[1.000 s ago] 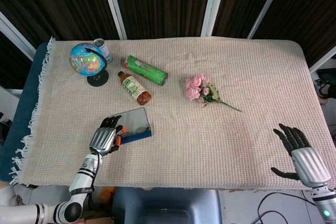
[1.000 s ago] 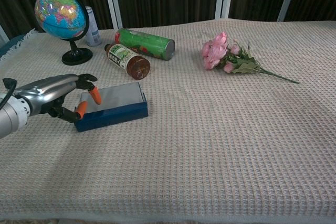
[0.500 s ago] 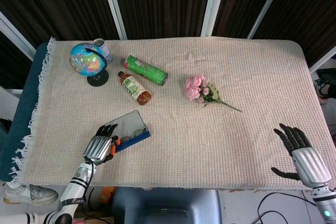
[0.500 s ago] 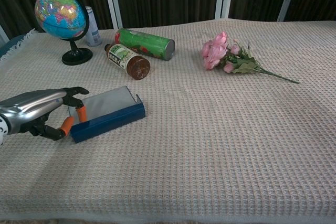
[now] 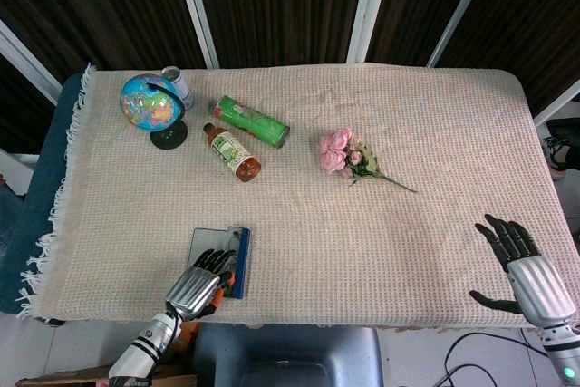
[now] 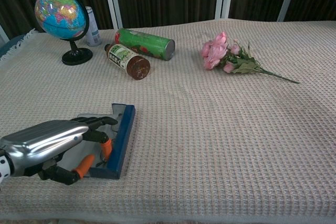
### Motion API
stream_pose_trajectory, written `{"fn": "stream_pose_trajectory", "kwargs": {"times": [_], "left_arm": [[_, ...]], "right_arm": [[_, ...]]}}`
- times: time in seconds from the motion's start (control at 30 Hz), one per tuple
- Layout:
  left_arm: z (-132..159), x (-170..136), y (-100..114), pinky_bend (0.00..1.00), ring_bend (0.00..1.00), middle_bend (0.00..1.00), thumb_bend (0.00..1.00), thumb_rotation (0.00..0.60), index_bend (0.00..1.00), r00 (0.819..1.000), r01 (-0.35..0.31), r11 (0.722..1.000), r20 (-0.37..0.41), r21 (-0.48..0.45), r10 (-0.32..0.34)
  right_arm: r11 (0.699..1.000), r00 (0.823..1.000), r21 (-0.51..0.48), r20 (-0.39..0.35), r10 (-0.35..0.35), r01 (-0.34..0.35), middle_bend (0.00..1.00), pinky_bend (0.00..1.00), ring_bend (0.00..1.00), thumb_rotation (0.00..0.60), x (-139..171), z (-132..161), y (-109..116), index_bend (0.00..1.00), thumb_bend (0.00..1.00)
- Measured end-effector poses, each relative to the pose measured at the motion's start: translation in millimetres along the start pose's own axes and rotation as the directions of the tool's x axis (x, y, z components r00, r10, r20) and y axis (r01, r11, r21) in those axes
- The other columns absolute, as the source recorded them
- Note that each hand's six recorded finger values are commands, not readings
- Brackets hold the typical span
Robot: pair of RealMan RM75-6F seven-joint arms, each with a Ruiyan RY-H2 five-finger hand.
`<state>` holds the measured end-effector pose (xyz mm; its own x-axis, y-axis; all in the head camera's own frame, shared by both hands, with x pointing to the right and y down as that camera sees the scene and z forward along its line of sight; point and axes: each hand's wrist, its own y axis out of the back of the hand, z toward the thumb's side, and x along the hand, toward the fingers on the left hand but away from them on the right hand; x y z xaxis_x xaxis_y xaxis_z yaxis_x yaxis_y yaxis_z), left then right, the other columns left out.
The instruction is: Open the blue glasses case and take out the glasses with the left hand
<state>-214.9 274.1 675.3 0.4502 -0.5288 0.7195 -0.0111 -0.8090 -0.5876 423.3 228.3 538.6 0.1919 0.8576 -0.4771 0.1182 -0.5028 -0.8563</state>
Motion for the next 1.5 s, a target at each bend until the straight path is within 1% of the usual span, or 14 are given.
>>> {"fn": "stream_pose_trajectory", "kwargs": {"times": [0.27, 0.53, 0.77, 0.93, 1.1, 1.27, 1.5], "left_arm": [[26, 9, -2, 0.0, 0.0, 0.0, 0.65, 0.6, 0.34, 0.998, -0.016, 1.0, 0.064, -0.013, 0.017], [43, 19, -3, 0.0, 0.0, 0.0, 0.65, 0.6, 0.34, 0.994, -0.033, 0.999, 0.105, -0.031, 0.036], [54, 34, -7, 0.0, 0.0, 0.0, 0.65, 0.6, 0.3, 0.991, -0.061, 0.998, 0.119, 0.004, 0.06], [64, 43, -4, 0.0, 0.0, 0.0, 0.65, 0.6, 0.27, 0.985, -0.11, 0.994, 0.138, 0.03, 0.105], [66, 57, 0, 0.0, 0.0, 0.0, 0.64, 0.6, 0.23, 0.983, -0.139, 0.99, 0.124, 0.036, 0.134], [61, 73, 2, 0.0, 0.0, 0.0, 0.63, 0.6, 0.19, 0.985, -0.158, 0.987, 0.084, 0.04, 0.154], [57, 87, 13, 0.0, 0.0, 0.0, 0.63, 0.6, 0.19, 0.978, -0.204, 0.978, 0.056, 0.032, 0.202]], "right_arm": [[1.0, 1.0, -0.014, -0.001, -0.011, 0.011, 0.0, 0.0, 0.0, 0.6, 3, -3, 5, 0.0, 0.02], [1.0, 1.0, -0.02, 0.004, -0.019, 0.019, 0.0, 0.0, 0.0, 0.6, 5, -5, 8, 0.0, 0.02], [0.999, 1.0, -0.027, 0.005, -0.026, 0.026, 0.0, 0.0, 0.0, 0.6, 7, -6, 10, 0.0, 0.02], [0.999, 1.0, -0.027, 0.013, -0.027, 0.027, 0.0, 0.0, 0.0, 0.6, 7, -8, 10, 0.0, 0.01], [0.999, 0.999, -0.03, 0.017, -0.028, 0.029, 0.0, 0.0, 0.0, 0.6, 7, -9, 11, 0.0, 0.02], [0.999, 0.999, -0.032, 0.022, -0.033, 0.034, 0.0, 0.0, 0.0, 0.6, 8, -11, 13, 0.0, 0.02], [0.999, 0.999, -0.031, 0.024, -0.035, 0.035, 0.0, 0.0, 0.0, 0.6, 7, -12, 13, 0.0, 0.02]]}}
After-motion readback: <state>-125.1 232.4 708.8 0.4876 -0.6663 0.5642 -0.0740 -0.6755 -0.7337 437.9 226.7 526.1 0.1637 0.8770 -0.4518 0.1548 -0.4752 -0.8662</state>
